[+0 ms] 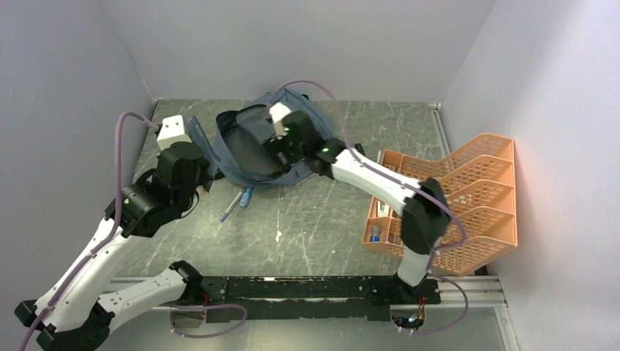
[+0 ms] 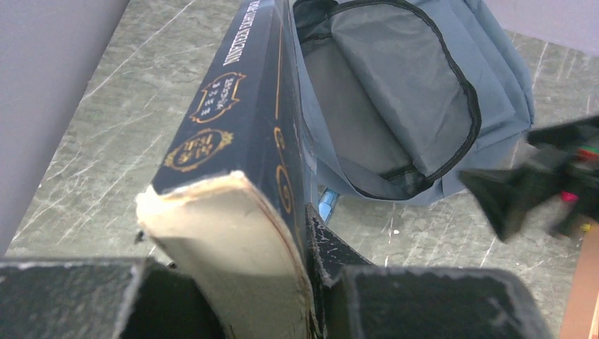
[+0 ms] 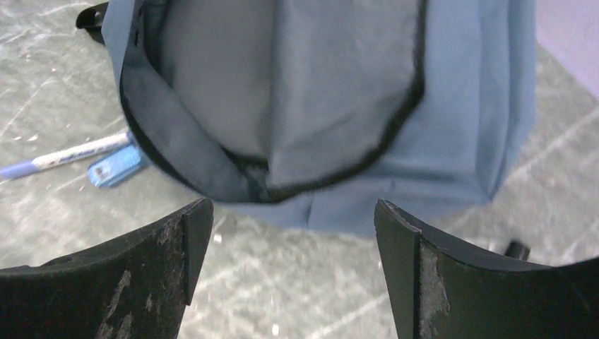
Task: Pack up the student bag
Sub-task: Place the book in the student bag.
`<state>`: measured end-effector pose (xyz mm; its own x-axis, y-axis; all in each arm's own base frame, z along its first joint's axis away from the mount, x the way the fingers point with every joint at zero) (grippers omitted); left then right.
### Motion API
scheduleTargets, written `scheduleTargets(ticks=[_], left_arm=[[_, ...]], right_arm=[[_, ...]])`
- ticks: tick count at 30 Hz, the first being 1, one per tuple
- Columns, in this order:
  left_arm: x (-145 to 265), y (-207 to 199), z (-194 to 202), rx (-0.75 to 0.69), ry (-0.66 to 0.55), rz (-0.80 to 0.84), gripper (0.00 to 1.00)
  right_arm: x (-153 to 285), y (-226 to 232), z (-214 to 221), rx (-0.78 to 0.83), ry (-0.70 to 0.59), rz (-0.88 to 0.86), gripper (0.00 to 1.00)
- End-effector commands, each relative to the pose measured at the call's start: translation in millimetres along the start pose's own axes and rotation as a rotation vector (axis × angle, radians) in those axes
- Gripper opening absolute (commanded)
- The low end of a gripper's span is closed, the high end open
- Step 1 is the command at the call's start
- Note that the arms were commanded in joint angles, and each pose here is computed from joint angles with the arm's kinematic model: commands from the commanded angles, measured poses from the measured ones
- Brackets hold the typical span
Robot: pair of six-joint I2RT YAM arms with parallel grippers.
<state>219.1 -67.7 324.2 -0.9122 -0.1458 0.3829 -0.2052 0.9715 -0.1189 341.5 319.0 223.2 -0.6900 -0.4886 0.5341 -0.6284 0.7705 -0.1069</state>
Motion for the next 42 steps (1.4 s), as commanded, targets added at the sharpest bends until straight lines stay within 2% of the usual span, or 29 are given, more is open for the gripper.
scheduleTargets(ticks=[1,11,20,23,27,30,35,40,42], left_arm=[[5.5,5.0,-11.7,0.076,-0.053,-0.009,0.05],[13.5,3.7,-9.9,0.091,-0.038,0.047,0.05],[17.5,6.9,-7.7,0.095,-0.027,0.052,0.05],[20.0,8.8,-7.6,0.107,-0.034,0.060,0.05],[21.6,10.5,-6.1,0.122,-0.036,0.065,0.05],[20.7,8.5,-3.8,0.123,-0.027,0.073,0.05],[16.1,-2.1,4.3,0.136,-0.004,0.117,0.05],[8.2,-28.4,23.8,0.178,0.051,0.236,0.05],[4.7,-40.3,25.2,0.194,0.058,0.281,0.05]], right_arm=[[-54.6,28.1,-9.9,0.190,0.000,-0.026,0.89],[-159.1,21.7,-4.3,0.429,0.063,0.167,0.92],[-198.5,9.2,9.3,0.541,0.072,0.306,0.94],[-203.8,5.0,14.0,0.534,0.078,0.350,0.91],[-204.2,2.0,20.3,0.528,0.087,0.378,0.78],[-197.9,1.2,16.5,0.504,0.061,0.380,0.60],[-185.5,2.7,4.3,0.460,0.038,0.323,0.41],[-170.5,-5.2,-3.4,0.375,0.015,0.284,0.09],[-163.8,-11.7,-10.3,0.337,-0.003,0.280,0.02]])
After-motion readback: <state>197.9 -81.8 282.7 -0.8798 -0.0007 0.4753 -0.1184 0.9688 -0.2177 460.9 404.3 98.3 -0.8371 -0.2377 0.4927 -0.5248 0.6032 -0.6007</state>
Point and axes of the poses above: each gripper's point midway between its finger pads, its own x axis back along the fingers, its own y axis along the line the jaws close on, z = x × y, the point moved 3 cm from there along x, back along the fingers, and after that the axes turned 2 degrees about -x, right-handed, at the moved point
